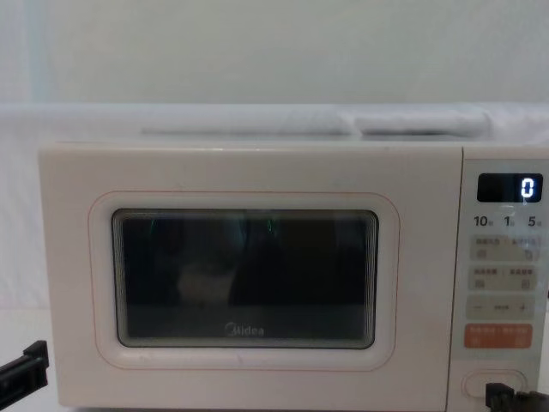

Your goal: Press the button to open the microwave door with one hand; close the microwave door with the other hand.

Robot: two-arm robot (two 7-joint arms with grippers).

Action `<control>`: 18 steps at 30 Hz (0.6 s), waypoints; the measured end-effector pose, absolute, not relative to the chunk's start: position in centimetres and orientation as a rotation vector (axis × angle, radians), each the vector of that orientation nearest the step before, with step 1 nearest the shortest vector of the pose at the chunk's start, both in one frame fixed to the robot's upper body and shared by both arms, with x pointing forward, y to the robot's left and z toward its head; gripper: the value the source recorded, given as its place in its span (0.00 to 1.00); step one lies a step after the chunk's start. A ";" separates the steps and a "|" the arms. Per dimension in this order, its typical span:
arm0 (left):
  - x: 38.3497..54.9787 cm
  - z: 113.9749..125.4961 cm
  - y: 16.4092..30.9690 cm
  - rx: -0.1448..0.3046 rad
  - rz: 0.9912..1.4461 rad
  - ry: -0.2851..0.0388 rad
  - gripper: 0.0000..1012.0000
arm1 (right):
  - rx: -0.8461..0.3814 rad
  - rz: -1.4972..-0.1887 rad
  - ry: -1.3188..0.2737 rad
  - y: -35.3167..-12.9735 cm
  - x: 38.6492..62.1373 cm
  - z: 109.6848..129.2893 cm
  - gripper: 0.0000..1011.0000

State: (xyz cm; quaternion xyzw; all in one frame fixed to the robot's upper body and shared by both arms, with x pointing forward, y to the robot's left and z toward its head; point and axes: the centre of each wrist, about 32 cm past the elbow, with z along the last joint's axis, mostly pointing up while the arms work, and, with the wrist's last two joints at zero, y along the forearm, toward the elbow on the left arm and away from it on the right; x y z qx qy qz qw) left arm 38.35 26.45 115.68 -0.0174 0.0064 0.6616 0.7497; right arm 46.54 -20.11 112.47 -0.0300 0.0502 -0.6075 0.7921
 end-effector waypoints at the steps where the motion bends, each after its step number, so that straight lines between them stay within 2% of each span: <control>1: 38.4 115.7 26.5 -0.038 1.446 0.014 0.99 | -0.065 -1.308 0.109 -20.1 46.6 112.4 0.00; 18: 38.4 115.7 26.5 -0.038 1.446 0.014 0.99 | -0.065 -1.328 0.106 -20.4 48.0 112.2 0.00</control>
